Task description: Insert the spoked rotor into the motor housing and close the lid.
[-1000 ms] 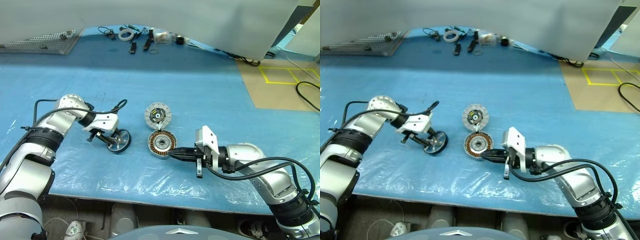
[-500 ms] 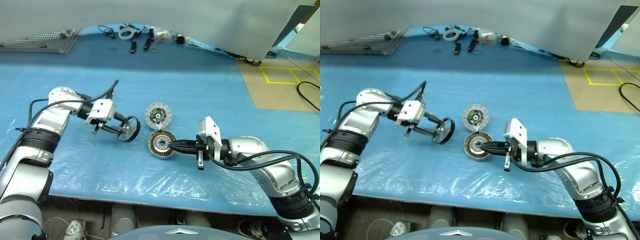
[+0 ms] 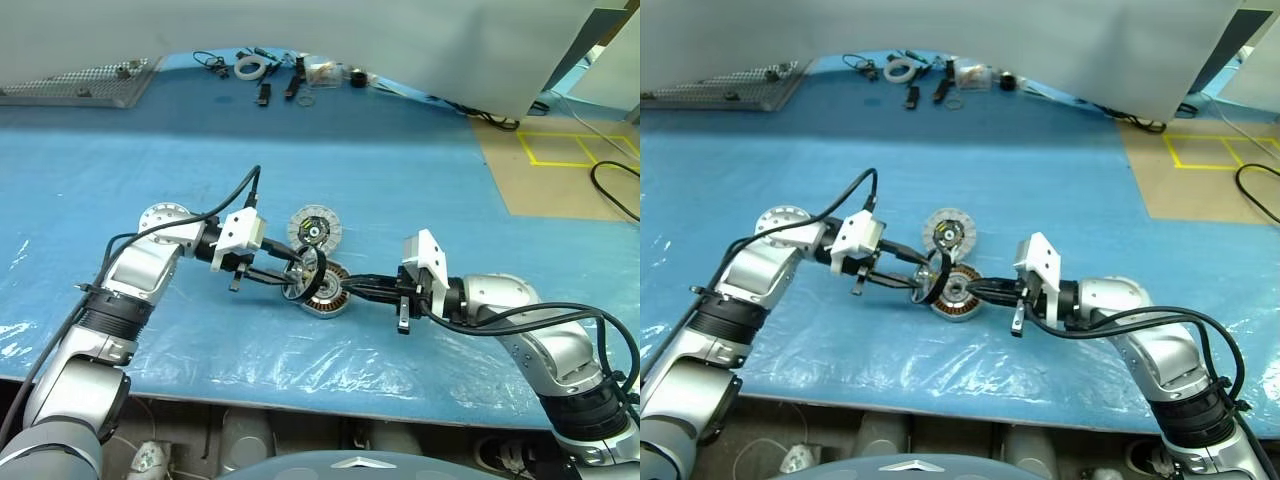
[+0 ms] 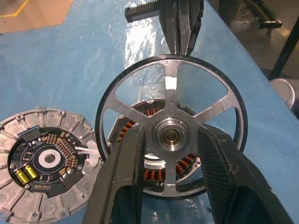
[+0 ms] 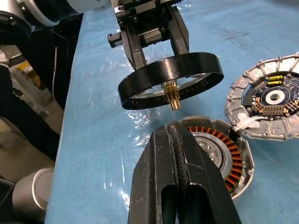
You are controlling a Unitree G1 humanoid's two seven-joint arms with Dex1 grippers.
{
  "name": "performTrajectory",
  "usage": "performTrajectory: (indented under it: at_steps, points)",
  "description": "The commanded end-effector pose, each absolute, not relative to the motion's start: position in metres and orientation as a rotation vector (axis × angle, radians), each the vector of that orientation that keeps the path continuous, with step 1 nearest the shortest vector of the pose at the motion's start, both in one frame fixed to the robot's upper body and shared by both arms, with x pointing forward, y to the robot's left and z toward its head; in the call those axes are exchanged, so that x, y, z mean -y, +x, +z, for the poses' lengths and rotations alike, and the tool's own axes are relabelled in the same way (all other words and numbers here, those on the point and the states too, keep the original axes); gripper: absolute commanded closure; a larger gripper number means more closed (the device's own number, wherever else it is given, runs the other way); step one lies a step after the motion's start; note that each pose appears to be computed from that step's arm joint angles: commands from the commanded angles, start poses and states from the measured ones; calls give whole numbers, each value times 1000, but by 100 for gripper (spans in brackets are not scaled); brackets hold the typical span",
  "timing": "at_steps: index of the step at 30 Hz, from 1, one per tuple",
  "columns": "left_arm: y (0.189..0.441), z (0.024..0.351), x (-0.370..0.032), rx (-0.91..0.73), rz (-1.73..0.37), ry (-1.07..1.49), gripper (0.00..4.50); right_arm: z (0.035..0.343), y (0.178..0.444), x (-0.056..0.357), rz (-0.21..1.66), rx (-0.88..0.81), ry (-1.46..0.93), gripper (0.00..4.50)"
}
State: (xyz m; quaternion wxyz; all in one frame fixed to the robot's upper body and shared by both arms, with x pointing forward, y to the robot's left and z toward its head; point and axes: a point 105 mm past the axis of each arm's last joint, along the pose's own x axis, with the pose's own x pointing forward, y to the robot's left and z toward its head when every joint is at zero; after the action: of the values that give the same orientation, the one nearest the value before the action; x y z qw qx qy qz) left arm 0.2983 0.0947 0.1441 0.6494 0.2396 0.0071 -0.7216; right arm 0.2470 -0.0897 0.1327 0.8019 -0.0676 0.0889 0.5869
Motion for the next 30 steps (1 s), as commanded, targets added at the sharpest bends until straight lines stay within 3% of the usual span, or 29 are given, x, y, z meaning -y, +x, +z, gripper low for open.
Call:
performTrajectory:
  at_steps: [1,10,30]
  points:
    - [302,145,-92,10,-1632,570,314,148,249,101,1228,-131,-120,450]
    - [311,136,-88,3,-1616,552,314,120,236,131,1221,-215,-159,450]
    - [303,158,-74,56,-1670,473,314,117,234,131,1213,-216,-146,450]
